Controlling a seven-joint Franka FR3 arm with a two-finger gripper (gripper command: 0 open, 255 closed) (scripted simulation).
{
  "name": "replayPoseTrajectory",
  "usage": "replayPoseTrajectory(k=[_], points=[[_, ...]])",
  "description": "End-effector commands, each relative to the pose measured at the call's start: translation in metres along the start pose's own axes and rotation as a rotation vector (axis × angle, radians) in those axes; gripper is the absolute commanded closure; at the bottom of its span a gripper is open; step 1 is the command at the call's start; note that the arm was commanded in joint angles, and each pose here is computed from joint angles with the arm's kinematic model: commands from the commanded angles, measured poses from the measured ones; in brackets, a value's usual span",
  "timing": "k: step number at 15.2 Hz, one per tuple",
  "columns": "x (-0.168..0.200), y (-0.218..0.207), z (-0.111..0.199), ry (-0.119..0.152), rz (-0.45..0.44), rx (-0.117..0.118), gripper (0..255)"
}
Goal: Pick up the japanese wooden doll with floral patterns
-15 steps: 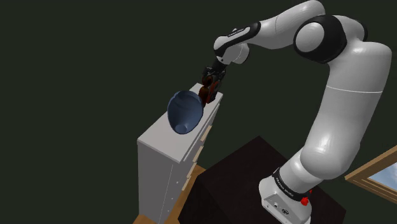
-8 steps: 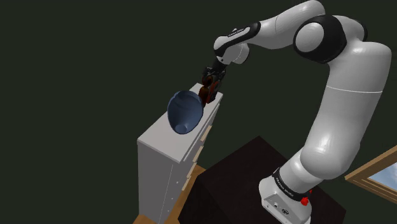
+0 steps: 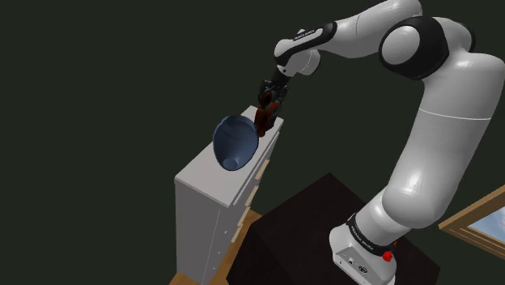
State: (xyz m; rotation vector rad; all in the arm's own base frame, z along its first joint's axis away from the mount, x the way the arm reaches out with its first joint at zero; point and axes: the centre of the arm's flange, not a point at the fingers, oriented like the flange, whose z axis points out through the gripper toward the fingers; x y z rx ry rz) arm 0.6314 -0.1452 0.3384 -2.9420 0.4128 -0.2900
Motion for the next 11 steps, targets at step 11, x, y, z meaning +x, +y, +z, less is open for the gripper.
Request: replayPoseTrajectory(k=[11], points=[[0.008, -0.01, -0.052, 0.001, 0.0, 0.0, 255]])
